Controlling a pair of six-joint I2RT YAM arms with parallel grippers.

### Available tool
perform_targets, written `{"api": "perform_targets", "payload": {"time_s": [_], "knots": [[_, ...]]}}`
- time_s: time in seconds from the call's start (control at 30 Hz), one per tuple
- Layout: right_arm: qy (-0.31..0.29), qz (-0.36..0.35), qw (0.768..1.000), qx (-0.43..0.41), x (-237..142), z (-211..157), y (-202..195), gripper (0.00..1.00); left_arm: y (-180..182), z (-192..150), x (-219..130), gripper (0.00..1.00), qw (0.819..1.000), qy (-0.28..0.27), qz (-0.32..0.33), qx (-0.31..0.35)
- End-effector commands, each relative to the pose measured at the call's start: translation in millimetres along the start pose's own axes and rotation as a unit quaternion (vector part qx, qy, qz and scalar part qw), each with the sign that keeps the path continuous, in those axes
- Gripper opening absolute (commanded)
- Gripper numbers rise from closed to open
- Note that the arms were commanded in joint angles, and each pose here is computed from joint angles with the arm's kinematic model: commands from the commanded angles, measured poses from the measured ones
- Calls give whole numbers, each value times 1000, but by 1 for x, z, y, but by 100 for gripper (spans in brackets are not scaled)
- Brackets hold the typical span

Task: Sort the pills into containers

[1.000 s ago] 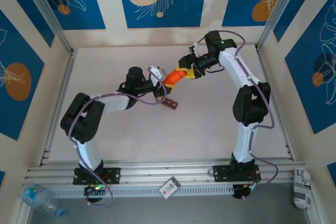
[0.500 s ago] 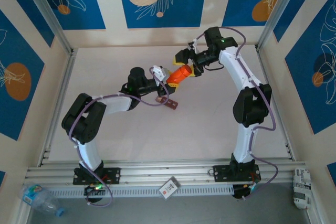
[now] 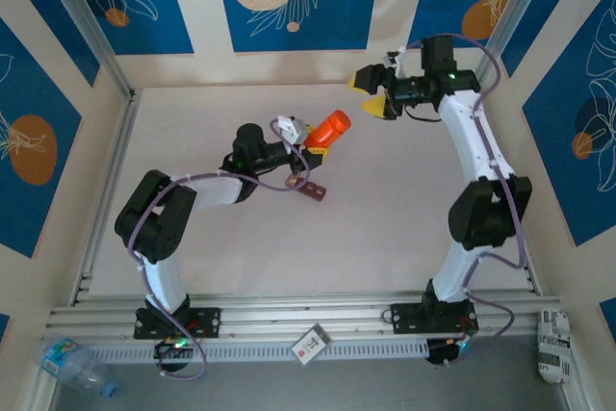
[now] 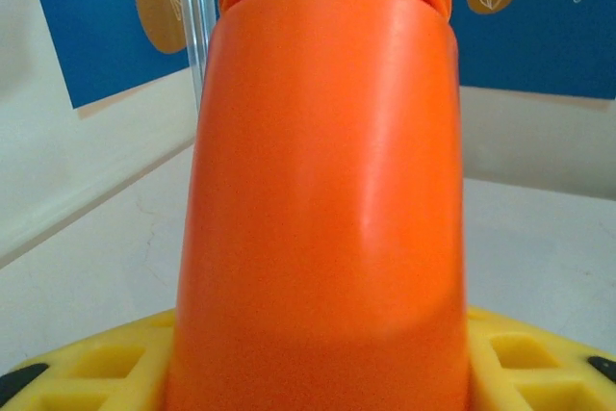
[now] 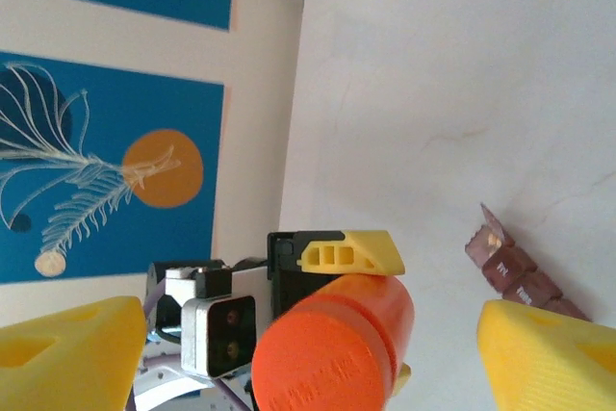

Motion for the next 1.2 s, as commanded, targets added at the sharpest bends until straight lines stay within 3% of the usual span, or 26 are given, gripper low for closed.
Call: {"api": "perform_targets", "payload": {"time_s": [0.0, 0.33, 0.57, 1.17], "knots": [[-58, 6, 998, -28, -14, 4, 17, 88, -2, 26, 1, 0, 998, -54, -3, -7], [-164, -29, 977, -132, -20, -25, 31, 86, -7, 51, -4, 0, 993, -108, -3, -54], [-161, -24, 967, -195, -6, -28, 48, 88, -10, 62, -7, 0, 988, -134, -11, -78], [-116, -2, 970, -212, 21, -17, 59, 88, -17, 67, -5, 0, 986, -134, -38, -87]]}}
Point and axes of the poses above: each hand's point on the last joint's axis, 136 mm out from that joint toward the fingers, its own x axis out along the fingers, its own y axis along the line the jaws close on, z = x × y, the point moved 6 cm from there along -x, back along the fingers, and after that the axes turned 14 degrees about -x, right-handed, at the moved point
